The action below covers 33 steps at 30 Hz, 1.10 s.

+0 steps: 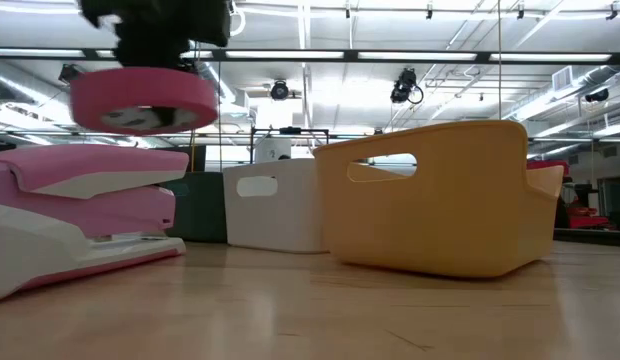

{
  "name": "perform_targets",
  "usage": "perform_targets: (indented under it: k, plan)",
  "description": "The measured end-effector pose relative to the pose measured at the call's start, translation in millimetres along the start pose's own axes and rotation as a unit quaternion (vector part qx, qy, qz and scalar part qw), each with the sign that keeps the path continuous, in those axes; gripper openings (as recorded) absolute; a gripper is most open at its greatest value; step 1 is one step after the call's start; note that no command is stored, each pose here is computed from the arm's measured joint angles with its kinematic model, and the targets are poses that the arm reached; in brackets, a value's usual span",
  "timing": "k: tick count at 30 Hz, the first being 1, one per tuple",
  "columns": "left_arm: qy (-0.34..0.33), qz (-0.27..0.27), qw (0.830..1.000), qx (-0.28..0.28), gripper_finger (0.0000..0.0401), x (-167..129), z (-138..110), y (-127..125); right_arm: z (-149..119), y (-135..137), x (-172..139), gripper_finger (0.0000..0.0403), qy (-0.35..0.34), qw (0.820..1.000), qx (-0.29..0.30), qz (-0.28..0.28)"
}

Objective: Pick and place Stapler, Stapler remover, tape
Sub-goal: Stack the pink tape on the green tape

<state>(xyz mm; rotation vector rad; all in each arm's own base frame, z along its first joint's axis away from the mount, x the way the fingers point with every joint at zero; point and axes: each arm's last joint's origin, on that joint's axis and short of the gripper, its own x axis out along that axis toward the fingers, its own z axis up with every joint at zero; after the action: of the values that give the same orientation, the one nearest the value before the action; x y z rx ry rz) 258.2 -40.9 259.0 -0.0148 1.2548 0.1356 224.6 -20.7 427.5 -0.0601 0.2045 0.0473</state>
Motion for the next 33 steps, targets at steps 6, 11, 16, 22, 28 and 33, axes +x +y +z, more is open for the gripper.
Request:
perform_targets:
  k: [6, 11, 16, 22, 28, 33]
  plan:
    - [0.000, 0.029, 0.999, -0.042, 0.0089, -5.5, 11.4, 42.2, 0.1, 0.0, -0.1, 0.0194, 0.000, 1.000, 0.000, 0.000]
    - [0.002, 0.044, 0.998, -0.043, 0.0089, -4.6, 13.5, 68.5, -0.3, 0.0, 0.0, 0.0194, 0.002, 1.000, 0.001, 0.000]
    - [-0.002, 0.057, 0.998, -0.041, 0.0089, -3.6, 14.3, 88.5, -0.6, 0.0, -0.1, 0.0194, 0.004, 1.000, 0.008, 0.000]
    - [-0.028, 0.108, 0.993, -0.036, 0.0090, -2.1, 19.7, 111.0, -0.6, 0.0, -0.1, 0.0194, 0.003, 1.000, 0.009, 0.000]
    - [-0.043, 0.137, 0.990, -0.011, 0.0091, 3.0, 25.5, 127.8, -0.5, 0.0, 0.0, 0.0194, 0.003, 1.000, 0.009, -0.001]
    - [-0.017, 0.135, 0.990, 0.019, 0.0091, 14.5, 25.8, 132.2, -0.4, 0.0, -0.2, 0.0194, 0.002, 1.000, 0.010, -0.001]
